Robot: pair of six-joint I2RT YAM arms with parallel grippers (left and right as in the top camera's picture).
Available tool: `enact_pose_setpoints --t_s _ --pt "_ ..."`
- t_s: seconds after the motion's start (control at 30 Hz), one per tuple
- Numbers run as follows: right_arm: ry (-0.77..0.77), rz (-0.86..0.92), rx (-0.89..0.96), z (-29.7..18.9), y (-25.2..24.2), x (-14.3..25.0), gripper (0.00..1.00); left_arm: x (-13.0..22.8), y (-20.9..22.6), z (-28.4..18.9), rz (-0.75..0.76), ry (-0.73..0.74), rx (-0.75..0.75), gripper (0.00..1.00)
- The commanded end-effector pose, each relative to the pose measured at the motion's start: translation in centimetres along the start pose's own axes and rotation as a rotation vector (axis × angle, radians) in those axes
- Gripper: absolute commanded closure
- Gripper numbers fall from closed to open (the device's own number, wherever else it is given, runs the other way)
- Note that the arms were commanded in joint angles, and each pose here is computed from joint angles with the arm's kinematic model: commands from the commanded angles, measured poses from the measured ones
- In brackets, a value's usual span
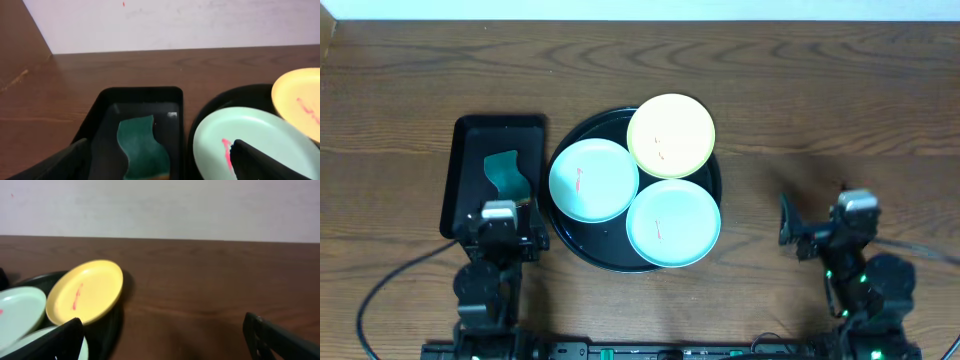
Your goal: Clean dirty plates on tray and stack at the side
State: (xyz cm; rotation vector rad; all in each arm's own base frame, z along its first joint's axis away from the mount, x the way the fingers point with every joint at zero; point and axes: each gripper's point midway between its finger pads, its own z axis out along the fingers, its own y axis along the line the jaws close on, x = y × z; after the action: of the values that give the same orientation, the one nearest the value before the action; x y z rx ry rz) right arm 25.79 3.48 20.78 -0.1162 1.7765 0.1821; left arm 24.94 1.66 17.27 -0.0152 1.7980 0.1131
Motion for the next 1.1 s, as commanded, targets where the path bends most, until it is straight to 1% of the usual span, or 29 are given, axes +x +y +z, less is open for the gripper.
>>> enact_pose_setpoints --t_s 0.0,0.07,0.2,0.3,0.5,0.67,0.73,0.87,1.0,1.03,1.07 --pt "0.013 -0.029 -0.018 1.0 0.4 -3.7 0.01 -3.5 0.2 -0.1 -0.032 0.014 0.002 0.12" --pt "0.047 -0.023 -0.027 2.0 0.4 -5.1 0.01 -4.7 0.2 0.1 -0.028 0.062 0.004 0.12" --pt "0.211 0.011 -0.090 4.9 1.2 -7.5 0.01 -8.5 0.1 0.6 -0.019 0.219 0.025 0.12" --pt "0.295 0.032 -0.119 6.2 1.5 -8.5 0.01 -10.0 -0.1 1.0 -0.017 0.320 0.046 0.12" --pt "0.464 0.073 -0.139 7.6 1.8 -10.0 0.01 -12.1 -1.7 1.9 -0.032 0.550 0.150 0.12" --pt "0.618 0.064 -0.150 7.6 1.8 -9.9 0.01 -12.1 -3.2 2.7 -0.065 0.740 0.238 0.12" --pt "0.660 0.073 -0.150 7.6 1.8 -9.8 0.01 -11.8 -3.8 3.3 -0.077 0.778 0.265 0.12" --pt "0.653 0.099 -0.163 8.4 2.0 -9.9 0.01 -10.6 -4.0 4.5 -0.080 0.827 0.267 0.11" --pt "0.604 0.138 -0.268 9.1 3.8 -11.0 0.01 -9.6 -4.4 5.3 -0.091 0.864 0.284 0.11" --pt "0.600 0.151 -0.284 9.3 4.1 -11.1 0.04 -9.4 -4.4 5.5 -0.092 0.874 0.284 0.11" --pt "0.603 0.169 -0.286 9.5 4.3 -11.0 0.05 -9.2 -4.4 5.7 -0.092 0.879 0.284 0.12"
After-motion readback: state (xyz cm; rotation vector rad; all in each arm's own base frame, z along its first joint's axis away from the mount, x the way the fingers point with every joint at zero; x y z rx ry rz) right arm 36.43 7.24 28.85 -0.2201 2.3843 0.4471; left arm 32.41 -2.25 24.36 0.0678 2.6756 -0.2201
